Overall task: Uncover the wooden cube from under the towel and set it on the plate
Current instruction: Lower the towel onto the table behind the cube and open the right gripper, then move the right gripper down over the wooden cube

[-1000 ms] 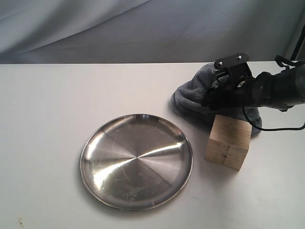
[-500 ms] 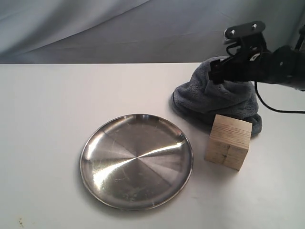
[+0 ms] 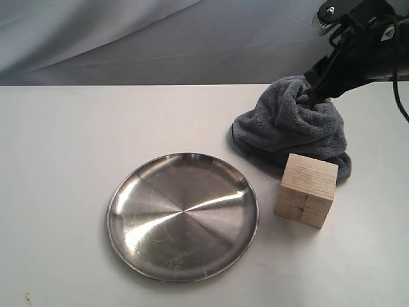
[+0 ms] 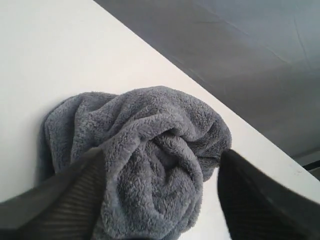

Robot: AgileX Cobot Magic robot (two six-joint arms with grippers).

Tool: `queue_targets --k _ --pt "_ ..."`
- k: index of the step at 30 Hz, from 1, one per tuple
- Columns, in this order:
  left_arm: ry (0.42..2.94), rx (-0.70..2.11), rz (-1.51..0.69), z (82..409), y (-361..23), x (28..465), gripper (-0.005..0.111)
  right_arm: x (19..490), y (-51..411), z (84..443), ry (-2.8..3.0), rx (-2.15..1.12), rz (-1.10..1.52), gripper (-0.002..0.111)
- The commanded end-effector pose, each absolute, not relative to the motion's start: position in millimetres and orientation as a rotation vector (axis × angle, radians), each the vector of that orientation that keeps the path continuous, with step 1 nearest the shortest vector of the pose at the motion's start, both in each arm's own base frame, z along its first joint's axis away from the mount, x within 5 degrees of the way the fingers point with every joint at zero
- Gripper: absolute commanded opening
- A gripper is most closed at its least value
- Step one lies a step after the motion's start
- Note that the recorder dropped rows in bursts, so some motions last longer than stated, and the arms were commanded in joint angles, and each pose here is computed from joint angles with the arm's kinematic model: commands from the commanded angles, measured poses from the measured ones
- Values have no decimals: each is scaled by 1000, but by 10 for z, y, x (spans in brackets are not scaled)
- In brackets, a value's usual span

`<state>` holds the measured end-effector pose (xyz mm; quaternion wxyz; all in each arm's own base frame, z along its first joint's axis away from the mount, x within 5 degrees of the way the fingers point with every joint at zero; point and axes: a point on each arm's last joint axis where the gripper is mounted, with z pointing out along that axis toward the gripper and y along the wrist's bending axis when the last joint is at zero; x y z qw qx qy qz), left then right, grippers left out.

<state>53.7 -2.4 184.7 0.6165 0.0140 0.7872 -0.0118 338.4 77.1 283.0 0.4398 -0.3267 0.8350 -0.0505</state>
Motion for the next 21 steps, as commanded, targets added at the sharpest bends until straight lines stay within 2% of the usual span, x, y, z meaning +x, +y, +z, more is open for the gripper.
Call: queue_targets --k 1,5,8,15,21 --pt "1802 25 -33 1844 -25 540 1 3148 712 3041 2104 -904 -141 26" --pt "1802 28 -31 1844 -25 540 1 2995 692 3130 2125 -982 -140 1" --pt "1802 28 -31 1844 -25 540 1 2860 745 3146 2145 -1089 -38 0" --pt "1802 26 -33 1844 -25 540 1 2584 991 3074 2101 -1357 413 0" --pt "1802 26 -33 1844 -25 540 1 2558 981 2973 2097 -1396 405 0"
